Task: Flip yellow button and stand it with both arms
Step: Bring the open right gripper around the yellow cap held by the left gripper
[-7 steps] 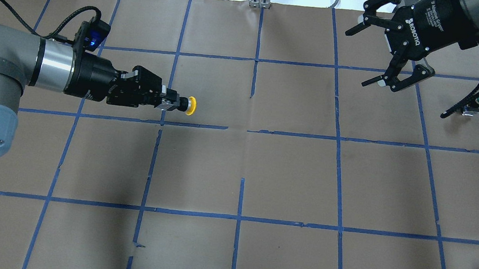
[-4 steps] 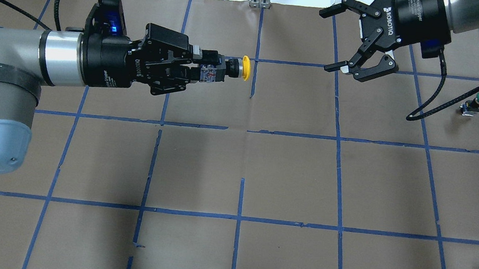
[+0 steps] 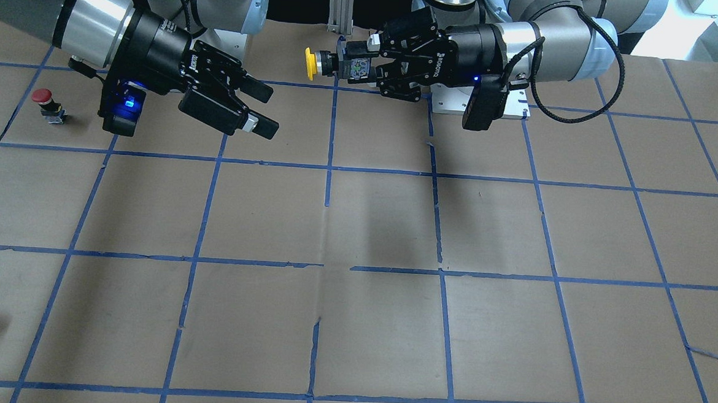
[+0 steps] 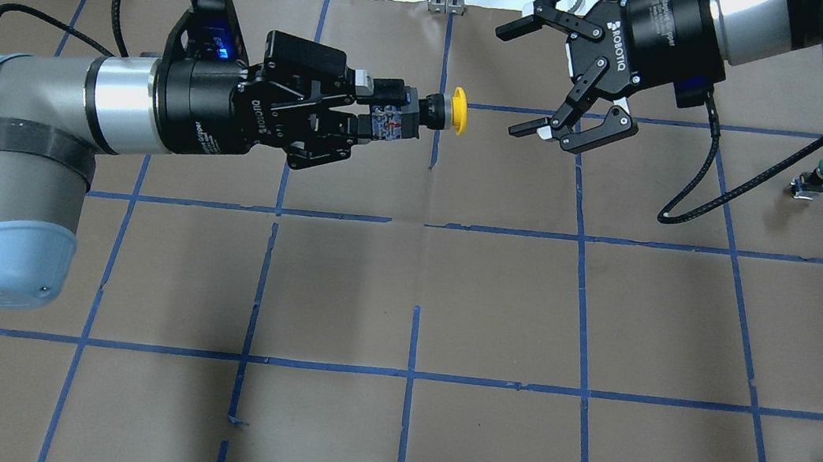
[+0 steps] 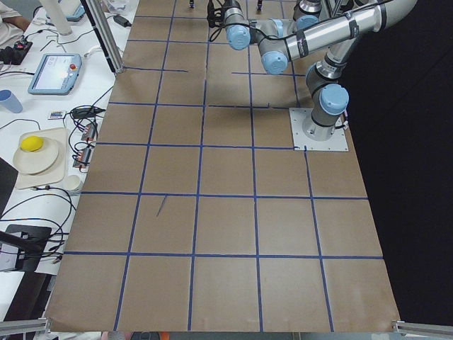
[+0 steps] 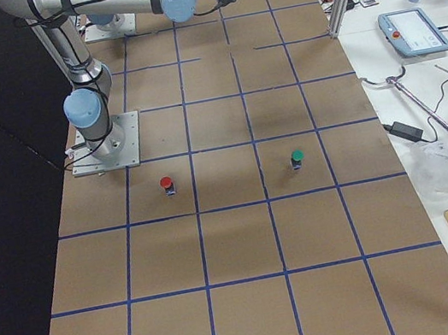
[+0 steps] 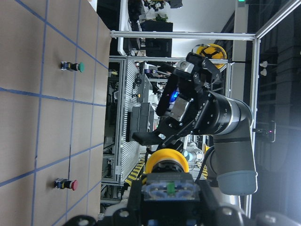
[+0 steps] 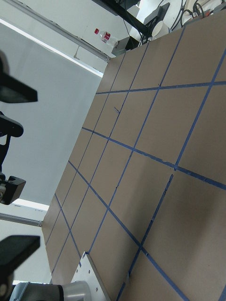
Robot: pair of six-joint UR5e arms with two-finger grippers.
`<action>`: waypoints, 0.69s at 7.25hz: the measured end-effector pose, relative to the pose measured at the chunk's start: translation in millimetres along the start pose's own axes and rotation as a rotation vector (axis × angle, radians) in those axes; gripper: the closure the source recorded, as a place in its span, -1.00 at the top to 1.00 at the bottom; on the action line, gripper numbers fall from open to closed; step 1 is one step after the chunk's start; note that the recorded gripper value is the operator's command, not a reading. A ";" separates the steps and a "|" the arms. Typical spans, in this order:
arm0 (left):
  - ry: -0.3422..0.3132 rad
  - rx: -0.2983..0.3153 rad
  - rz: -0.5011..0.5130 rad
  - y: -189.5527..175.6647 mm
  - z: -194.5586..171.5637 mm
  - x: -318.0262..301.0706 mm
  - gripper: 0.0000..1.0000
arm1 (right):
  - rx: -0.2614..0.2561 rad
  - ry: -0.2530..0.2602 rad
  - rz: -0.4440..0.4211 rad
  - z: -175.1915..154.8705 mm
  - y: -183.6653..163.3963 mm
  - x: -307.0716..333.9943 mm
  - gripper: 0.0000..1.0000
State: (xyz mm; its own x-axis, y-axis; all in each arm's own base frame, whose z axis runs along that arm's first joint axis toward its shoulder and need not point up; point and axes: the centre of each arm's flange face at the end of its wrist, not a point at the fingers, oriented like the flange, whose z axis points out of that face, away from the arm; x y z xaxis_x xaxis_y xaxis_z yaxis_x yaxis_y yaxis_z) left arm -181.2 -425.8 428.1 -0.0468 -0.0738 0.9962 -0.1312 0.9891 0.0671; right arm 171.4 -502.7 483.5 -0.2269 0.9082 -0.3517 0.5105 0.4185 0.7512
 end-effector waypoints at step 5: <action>0.007 -0.004 0.047 -4.7 3.0 -1.1 -0.59 | 0.003 0.005 -0.047 1.4 34.9 13.0 0.99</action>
State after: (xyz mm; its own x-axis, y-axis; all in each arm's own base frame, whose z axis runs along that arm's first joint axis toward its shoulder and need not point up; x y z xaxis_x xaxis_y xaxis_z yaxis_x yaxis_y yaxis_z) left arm -183.5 -430.7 426.5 -0.0464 -0.0262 0.9986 -0.1246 0.9920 0.0202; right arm 187.4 -476.3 504.4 -0.2549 0.8873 -0.3842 0.5015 0.4611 0.7321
